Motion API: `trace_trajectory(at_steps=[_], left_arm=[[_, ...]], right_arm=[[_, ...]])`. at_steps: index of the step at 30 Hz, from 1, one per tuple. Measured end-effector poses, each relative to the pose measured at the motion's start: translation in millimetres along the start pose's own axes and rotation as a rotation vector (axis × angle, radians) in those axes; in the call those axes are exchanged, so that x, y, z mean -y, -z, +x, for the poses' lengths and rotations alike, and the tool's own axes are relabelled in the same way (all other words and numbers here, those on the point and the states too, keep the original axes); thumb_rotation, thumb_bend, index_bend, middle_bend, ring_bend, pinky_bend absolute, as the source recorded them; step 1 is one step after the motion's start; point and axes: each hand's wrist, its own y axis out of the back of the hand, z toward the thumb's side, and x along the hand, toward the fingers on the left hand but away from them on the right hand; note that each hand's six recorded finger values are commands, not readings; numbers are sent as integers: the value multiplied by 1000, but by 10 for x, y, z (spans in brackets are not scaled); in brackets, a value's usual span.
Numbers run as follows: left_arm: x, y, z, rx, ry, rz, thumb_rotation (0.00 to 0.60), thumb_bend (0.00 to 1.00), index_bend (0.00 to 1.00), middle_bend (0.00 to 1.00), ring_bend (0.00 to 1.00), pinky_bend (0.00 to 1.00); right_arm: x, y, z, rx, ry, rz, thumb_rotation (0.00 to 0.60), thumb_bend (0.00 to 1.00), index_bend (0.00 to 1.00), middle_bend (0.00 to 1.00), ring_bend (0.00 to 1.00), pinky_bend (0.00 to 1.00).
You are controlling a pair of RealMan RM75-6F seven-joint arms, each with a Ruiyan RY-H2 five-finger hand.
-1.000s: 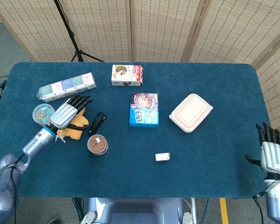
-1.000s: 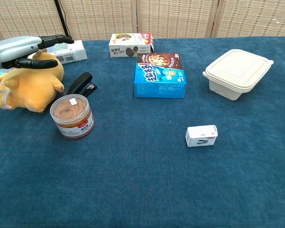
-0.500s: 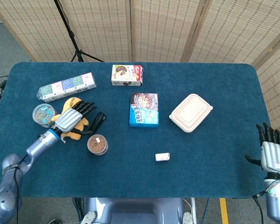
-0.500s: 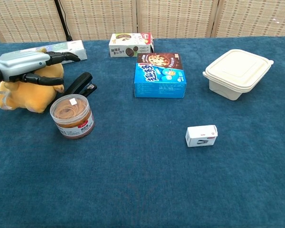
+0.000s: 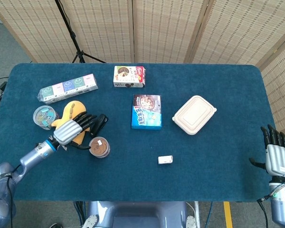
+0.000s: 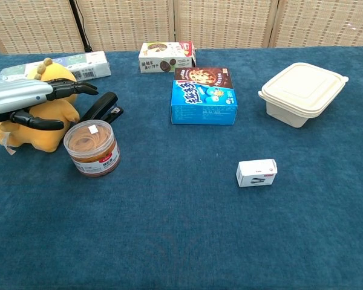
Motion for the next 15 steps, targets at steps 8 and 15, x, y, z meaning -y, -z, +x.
trace_trajectory(at_steps=[8, 15], left_arm=[[39, -106, -174, 61, -1, -21, 0, 0, 0, 0, 0, 0], [32, -138, -257, 79, -15, -33, 0, 0, 0, 0, 0, 0]], right_arm=[[-6, -12, 12, -5, -1, -3, 600, 0, 0, 0, 0, 0], [-31, -12, 21, -7, 5, -8, 600, 0, 0, 0, 0, 0]])
